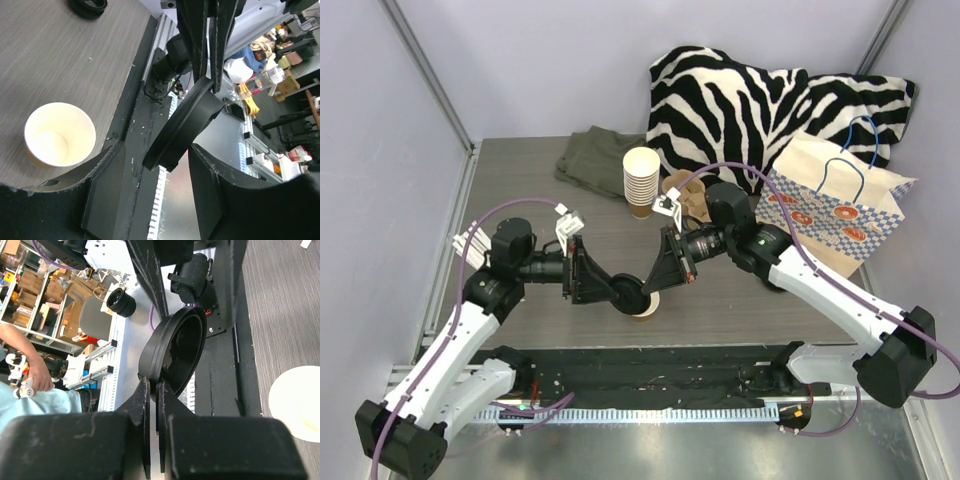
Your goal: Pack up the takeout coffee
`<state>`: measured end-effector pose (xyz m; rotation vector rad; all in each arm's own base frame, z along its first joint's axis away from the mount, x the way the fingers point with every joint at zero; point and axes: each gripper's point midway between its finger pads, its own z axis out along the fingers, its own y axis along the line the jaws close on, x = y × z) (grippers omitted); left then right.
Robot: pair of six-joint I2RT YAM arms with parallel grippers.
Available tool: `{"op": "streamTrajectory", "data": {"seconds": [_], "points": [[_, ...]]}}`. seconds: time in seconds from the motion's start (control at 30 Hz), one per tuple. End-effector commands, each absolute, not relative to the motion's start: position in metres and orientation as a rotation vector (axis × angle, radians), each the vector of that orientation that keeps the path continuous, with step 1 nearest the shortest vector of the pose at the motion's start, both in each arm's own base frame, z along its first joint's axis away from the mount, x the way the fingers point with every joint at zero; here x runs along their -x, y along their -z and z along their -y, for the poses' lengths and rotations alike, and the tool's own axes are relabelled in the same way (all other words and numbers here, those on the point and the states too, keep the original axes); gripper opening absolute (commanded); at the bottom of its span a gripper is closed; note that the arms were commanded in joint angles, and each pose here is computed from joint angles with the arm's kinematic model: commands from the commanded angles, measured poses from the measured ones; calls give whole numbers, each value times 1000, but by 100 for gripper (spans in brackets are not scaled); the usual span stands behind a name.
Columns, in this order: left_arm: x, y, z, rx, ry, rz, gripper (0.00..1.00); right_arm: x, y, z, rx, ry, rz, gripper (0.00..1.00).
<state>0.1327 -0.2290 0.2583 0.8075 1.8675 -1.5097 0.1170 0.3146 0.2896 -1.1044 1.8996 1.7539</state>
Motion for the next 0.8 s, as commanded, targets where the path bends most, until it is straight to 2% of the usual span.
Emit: {"op": "streamTrajectory", "data": {"seconds": [0.0, 0.2, 0.27, 0.37, 0.4, 0.47, 0.53, 0.63, 0.67, 0.73, 0.77], "points": [[-132, -267, 238, -778, 1579, -1813, 56, -117, -302, -317, 1131, -1817, -1855, 1], [-135, -273, 244, -748, 1621, -1755, 56, -115, -297, -317, 1114, -1861, -1886, 1], [-136, -279, 247, -732, 1646, -1738, 53, -114, -294, -317, 1111, -1865, -1893, 1], [-131, -280, 250, -740, 1675, -1747, 43, -118, -295, -319, 1105, -1856, -1889, 1], [-131, -279, 250, -742, 1680, -1750, 36, -120, -294, -320, 1099, -1847, -1891, 1], [-129, -279, 250, -742, 1685, -1751, 29, -127, -292, -320, 1079, -1829, -1899, 2], [-130, -275, 250, -723, 1690, -1770, 20, -135, -290, -320, 1052, -1806, -1911, 7], [-136, -267, 251, -650, 1689, -1820, 6, -157, -286, -316, 968, -1748, -1970, 29], [-137, -264, 251, -623, 1690, -1839, 2, -164, -288, -313, 972, -1697, -1977, 40], [-148, -254, 251, -532, 1657, -1900, 0, -196, -281, -305, 877, -1475, -2034, 50], [-151, -248, 251, -500, 1643, -1927, 0, -203, -283, -298, 907, -1378, -2026, 51]]}}
